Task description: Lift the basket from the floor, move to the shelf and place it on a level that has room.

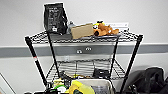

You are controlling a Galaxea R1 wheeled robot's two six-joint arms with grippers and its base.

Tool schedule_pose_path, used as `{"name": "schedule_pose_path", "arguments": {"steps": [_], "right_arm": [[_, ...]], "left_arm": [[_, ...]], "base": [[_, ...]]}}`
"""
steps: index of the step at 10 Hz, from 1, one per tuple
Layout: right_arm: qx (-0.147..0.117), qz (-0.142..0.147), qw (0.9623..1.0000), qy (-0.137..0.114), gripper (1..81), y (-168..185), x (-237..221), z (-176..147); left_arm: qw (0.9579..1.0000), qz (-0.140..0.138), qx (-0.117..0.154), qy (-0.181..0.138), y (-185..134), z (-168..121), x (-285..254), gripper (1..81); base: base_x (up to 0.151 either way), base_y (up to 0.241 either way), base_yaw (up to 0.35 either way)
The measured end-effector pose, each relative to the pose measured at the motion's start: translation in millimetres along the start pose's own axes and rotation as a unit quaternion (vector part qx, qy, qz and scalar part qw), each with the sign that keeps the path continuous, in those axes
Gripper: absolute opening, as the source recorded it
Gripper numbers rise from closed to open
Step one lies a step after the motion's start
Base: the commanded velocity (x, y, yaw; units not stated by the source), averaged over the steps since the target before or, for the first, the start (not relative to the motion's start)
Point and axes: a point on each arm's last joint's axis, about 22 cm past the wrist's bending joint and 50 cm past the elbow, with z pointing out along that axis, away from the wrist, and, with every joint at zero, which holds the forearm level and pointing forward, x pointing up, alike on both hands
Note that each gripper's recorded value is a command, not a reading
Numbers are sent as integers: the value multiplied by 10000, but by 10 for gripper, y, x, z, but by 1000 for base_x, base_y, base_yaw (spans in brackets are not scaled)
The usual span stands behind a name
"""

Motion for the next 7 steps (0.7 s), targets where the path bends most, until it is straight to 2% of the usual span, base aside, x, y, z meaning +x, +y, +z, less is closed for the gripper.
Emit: {"name": "schedule_pose_path", "arguments": {"steps": [5,7], "right_arm": [[172,-249,9992,256,10,-405,662,-106],[228,-303,9988,308,10,-535,837,-131]], "left_arm": [[9996,124,-59,257,319,-143,590,10],[9990,260,-103,359,484,-202,815,10]], "base": [[0,0,0],[0,0,0]]}}
